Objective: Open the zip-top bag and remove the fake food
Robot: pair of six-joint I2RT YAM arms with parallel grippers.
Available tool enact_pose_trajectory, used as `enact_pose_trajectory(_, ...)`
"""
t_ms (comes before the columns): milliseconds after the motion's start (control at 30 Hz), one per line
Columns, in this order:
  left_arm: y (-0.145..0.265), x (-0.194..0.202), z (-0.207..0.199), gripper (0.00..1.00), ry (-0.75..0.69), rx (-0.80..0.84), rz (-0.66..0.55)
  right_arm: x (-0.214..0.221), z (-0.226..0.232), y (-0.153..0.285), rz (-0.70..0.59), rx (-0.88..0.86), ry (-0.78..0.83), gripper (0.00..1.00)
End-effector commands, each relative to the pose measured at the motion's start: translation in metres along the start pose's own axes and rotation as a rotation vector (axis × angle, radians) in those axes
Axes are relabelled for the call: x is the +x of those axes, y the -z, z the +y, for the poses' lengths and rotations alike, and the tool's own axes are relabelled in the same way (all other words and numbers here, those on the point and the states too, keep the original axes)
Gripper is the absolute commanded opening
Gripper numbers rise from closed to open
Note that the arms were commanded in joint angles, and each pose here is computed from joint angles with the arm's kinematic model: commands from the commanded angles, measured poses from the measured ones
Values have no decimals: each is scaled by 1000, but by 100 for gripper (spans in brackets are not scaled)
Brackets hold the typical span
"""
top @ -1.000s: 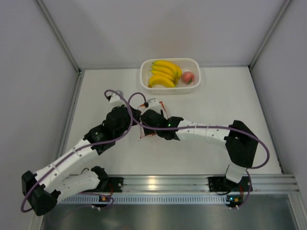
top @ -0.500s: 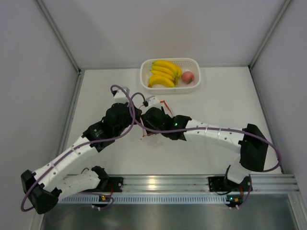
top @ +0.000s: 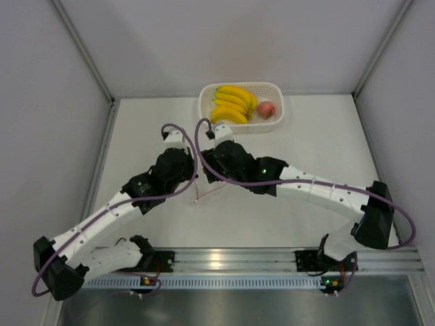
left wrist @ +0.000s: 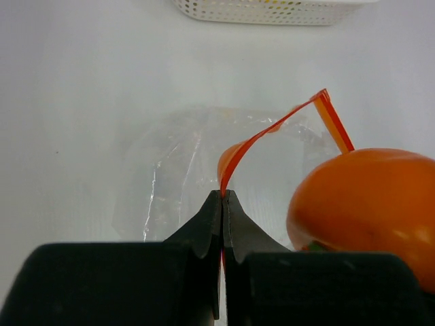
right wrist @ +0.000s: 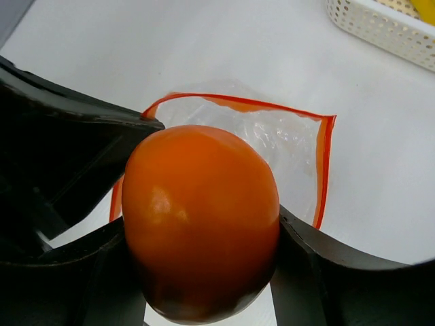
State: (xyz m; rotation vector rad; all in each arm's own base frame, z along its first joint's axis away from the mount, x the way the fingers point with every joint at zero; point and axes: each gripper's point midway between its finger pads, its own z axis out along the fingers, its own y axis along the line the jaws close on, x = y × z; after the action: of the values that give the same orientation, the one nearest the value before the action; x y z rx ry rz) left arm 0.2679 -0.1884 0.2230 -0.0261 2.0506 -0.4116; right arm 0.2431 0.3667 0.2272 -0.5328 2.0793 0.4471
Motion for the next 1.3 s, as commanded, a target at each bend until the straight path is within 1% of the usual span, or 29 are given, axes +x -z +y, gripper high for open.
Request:
enact_pose_trajectory(0, -3, 0, 15, 0, -7, -80, -14, -66, 12, 36, -166, -104, -49, 44)
enact_pose_trajectory(67, -3, -1, 25, 0, -14, -136, -23, -78, 8, 46, -194, -106, -48, 44)
enact_pose_trajectory(167, -3, -3, 34, 0, -8, -185, -37, -97, -12, 62, -242, -82, -80, 44)
enact_pose_trajectory(200, -2, -4, 35, 0, -5, -187, -38, -107, -30, 67, -266, -52, -103, 43)
enact_pose_trajectory(233, -2, -5, 36, 0, -4, -189, -41, -108, -42, 67, -272, -24, -113, 43)
enact_pose_trajectory(267, 0, -7, 37, 0, -1, -194, -43, -112, -65, 67, -284, 18, -138, 43)
enact_pose_trajectory(300, 1, -6, 39, 0, -4, -202, -41, -114, -65, 69, -294, 15, -141, 43)
enact_pose_trajectory(333, 2, -9, 39, 0, -2, -205, -46, -115, -89, 63, -296, 69, -159, 43)
enact_pose_trajectory(367, 3, -10, 41, 0, -4, -215, -50, -118, -101, 61, -303, 95, -160, 43)
enact_pose_trajectory(400, 5, -12, 43, 0, -3, -220, -52, -117, -130, 51, -292, 167, -178, 43)
enact_pose_trajectory(433, 8, -15, 43, 0, -5, -222, -55, -122, -145, 48, -296, 200, -185, 43)
enact_pose_trajectory(467, 10, -19, 45, 0, -4, -228, -61, -121, -159, 41, -278, 230, -178, 43)
enact_pose_trajectory(500, 12, -20, 46, 0, -8, -232, -63, -127, -189, 27, -264, 295, -196, 43)
enact_pose_trajectory(567, 17, -25, 49, 0, -18, -245, -66, -127, -216, 10, -222, 341, -198, 42)
enact_pose_trajectory(600, 20, -29, 52, 0, -22, -256, -77, -112, -245, -13, -150, 401, -212, 42)
enact_pose_trajectory(633, 22, -30, 54, 0, -28, -266, -77, -128, -255, -15, -167, 418, -219, 42)
enact_pose_trajectory(667, 26, -33, 57, 0, -32, -277, -75, -129, -264, -23, -151, 423, -215, 42)
enact_pose_trajectory(700, 28, -34, 59, 0, -41, -287, -75, -131, -282, -38, -124, 459, -222, 42)
enact_pose_trajectory(833, 37, -42, 67, 0, -54, -311, -80, -131, -316, -79, -64, 502, -231, 45)
enact_pose_trajectory(867, 39, -43, 68, 0, -55, -315, -81, -113, -327, -102, -4, 516, -230, 45)
enact_pose_trajectory(900, 41, -47, 68, 0, -59, -313, -86, -129, -335, -102, -35, 525, -233, 46)
enact_pose_trajectory(933, 44, -49, 70, 0, -63, -322, -92, -121, -338, -110, 3, 520, -232, 46)
enact_pose_trajectory(967, 47, -49, 73, 0, -74, -331, -89, -106, -346, -128, 41, 523, -235, 47)
enact_pose_trajectory(1033, 52, -53, 79, 0, -86, -358, -97, -109, -351, -140, 30, 515, -227, 48)
enact_pose_trajectory(1067, 54, -53, 82, 0, -100, -369, -88, -99, -354, -151, 51, 511, -224, 49)
enact_pose_trajectory(1133, 57, -56, 87, 0, -107, -388, -90, -92, -355, -162, 60, 502, -217, 50)
enact_pose_trajectory(1233, 59, -58, 94, 0, -107, -406, -95, -78, -352, -174, 90, 472, -219, 55)
enact_pose_trajectory(1267, 59, -59, 95, 0, -110, -409, -94, -74, -350, -177, 99, 462, -218, 59)
